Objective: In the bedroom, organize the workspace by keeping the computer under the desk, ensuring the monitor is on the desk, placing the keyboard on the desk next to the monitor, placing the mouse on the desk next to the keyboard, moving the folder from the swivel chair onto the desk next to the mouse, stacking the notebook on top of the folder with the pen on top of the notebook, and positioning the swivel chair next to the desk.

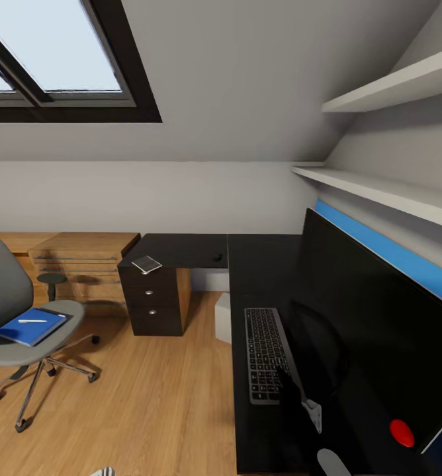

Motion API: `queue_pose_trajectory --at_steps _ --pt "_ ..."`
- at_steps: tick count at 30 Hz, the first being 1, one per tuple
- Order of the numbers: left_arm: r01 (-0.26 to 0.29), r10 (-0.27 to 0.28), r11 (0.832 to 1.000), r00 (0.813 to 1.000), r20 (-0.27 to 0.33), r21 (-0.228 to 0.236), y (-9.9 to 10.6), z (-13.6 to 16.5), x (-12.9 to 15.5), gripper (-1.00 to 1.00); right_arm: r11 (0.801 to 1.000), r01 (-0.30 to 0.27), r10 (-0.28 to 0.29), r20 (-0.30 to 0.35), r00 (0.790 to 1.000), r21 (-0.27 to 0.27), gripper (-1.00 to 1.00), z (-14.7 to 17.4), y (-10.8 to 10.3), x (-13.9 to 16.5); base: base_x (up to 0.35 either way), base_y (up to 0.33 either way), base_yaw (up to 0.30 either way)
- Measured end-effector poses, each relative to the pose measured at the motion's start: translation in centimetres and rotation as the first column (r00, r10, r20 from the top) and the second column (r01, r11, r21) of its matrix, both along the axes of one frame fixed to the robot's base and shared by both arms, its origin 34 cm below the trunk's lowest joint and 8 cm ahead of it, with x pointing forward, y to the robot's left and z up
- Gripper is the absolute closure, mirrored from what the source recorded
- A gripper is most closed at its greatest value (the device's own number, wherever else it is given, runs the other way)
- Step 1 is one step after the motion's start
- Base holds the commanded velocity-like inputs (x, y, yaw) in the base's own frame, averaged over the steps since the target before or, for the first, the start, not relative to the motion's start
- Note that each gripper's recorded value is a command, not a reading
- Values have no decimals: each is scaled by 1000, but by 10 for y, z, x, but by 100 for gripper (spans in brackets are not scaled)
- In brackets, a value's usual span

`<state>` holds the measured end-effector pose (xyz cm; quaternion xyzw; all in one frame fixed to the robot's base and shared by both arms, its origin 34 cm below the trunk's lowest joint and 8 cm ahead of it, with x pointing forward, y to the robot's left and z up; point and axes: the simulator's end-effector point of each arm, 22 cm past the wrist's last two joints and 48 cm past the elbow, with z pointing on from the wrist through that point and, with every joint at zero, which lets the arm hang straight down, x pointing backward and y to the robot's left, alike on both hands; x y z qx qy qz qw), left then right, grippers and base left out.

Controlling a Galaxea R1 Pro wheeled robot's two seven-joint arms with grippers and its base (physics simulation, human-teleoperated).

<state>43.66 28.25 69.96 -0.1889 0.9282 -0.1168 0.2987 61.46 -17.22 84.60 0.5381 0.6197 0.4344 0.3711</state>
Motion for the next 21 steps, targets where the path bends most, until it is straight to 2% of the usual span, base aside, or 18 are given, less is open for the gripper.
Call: queue_pose_trajectory --at_steps 4,14,21 --pt "0 0 1000 1000 0 0 0 0 0 -100 1000 0 0 0 1000 0 -100 0 0 0 -78 -131 0" --pt "1 -1 1000 1000 0 -1 0 0 0 -100 1000 0 0 0 1000 0 -100 0 0 0 -18 -13 0" --pt "1 -1 1000 1000 -1 -1 0 0 0 -100 1000 0 0 -1 1000 0 -100 -1 0 0 -267 0 0"
